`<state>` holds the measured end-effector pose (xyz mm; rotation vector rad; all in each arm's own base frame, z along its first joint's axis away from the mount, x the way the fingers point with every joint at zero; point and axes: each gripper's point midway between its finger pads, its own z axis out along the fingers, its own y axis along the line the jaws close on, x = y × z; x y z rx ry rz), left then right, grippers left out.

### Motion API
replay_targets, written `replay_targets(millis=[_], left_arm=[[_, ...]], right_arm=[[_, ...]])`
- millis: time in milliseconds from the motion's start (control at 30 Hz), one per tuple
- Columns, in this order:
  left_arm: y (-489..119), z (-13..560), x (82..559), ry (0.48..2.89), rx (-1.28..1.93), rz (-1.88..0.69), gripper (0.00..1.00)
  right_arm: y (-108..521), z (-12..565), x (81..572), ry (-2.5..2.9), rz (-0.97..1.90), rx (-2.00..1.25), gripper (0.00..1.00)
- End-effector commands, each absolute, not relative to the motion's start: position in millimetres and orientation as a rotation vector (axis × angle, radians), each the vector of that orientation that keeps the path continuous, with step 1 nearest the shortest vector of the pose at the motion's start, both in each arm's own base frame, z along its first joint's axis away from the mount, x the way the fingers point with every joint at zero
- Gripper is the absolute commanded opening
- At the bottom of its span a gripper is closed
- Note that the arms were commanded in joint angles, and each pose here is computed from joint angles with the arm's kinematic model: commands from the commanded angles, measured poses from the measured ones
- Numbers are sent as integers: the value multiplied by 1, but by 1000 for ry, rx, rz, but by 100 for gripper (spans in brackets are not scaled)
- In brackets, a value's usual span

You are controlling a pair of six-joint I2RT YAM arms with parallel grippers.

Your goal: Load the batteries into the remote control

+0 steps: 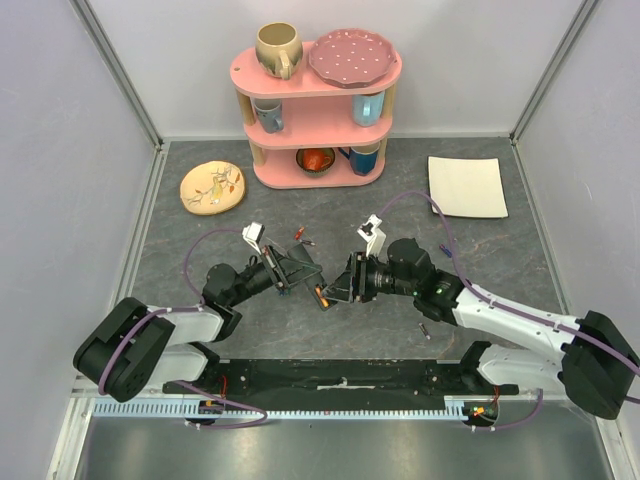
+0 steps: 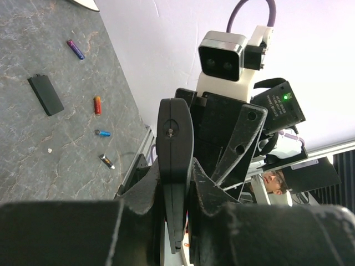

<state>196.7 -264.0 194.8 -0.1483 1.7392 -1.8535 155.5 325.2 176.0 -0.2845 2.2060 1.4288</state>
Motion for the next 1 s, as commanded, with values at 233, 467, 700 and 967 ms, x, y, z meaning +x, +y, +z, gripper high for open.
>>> replay_targets(millis=[233,467,700,967], left_arm=[[-261,260,184,1447,43,-1945,2],[-261,265,182,1428,53,-1952,2],[-260,269,181,1412,60,-1956,2],[-258,263,180,1426,50,-1943,2]], right_arm=[[330,175,156,2188,1439,-343,51],[329,166,156,2216,1423,-324,44],[329,161,155,2239,1423,-317,40],[328,179,161,2194,1427,-289,55]])
